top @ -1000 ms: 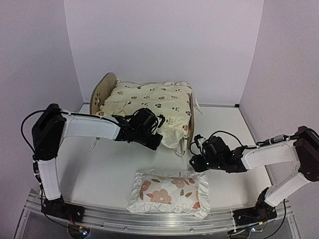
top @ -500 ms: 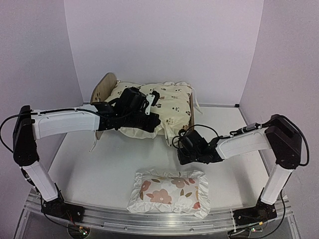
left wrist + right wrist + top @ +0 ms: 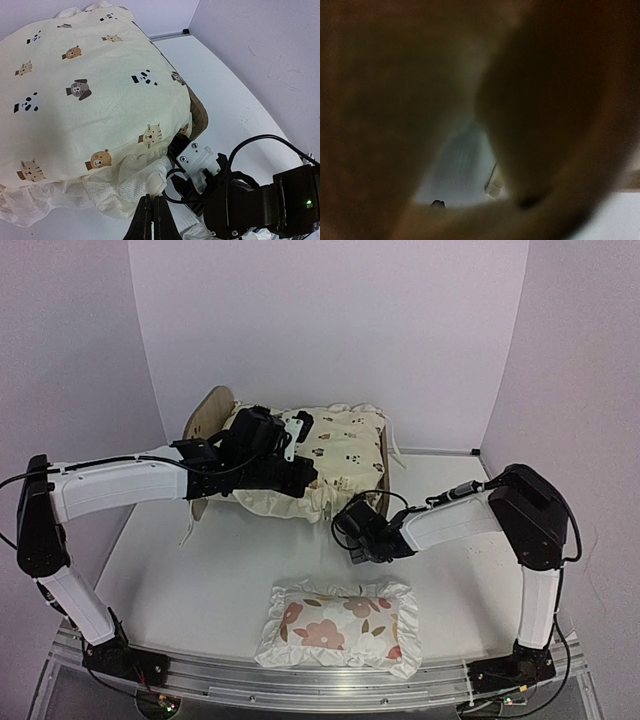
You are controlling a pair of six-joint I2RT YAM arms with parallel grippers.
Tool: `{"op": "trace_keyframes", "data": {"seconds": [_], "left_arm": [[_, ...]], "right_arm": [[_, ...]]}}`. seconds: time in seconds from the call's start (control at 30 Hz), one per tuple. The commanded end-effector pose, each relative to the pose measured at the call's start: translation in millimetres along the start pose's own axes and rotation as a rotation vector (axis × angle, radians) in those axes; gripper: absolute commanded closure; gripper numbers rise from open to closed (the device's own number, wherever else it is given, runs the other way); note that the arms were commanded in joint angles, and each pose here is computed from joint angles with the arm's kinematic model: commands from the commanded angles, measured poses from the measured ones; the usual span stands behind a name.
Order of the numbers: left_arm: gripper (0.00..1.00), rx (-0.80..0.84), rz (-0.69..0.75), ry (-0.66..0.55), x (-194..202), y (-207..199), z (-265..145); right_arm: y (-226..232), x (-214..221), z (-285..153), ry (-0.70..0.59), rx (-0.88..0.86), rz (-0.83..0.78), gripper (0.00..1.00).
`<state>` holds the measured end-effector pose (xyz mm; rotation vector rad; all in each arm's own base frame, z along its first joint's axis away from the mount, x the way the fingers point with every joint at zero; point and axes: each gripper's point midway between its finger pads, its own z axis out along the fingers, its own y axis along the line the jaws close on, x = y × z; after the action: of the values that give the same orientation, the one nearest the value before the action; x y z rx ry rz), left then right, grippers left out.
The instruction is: Set up the pet bed
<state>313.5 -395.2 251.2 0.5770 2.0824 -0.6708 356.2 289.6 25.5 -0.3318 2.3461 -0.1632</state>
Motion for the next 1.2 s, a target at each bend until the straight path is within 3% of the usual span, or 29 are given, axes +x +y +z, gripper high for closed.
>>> {"op": "trace_keyframes", "data": {"seconds": [0.0, 0.53, 0.87, 1.17], "left_arm": [[1.00, -0.004, -0.010, -0.064, -22, 0, -20], [1.00, 0.001, -0.014, -0.056, -20, 0, -20], [1.00, 0.003, -0.017, -0.046, -19, -1, -16], [1.00, 0.005, -0.014, -0.026, -14, -2, -9]], "right_arm": [[-8, -11, 7, -0.030, 0.085, -0.012, 0.60], [-26, 13, 35, 0.068, 0.019, 0.214, 0.64], [-27, 32, 39, 0.107, 0.016, 0.248, 0.64], [-41, 43, 31, 0.038, 0.013, 0.324, 0.65]]}}
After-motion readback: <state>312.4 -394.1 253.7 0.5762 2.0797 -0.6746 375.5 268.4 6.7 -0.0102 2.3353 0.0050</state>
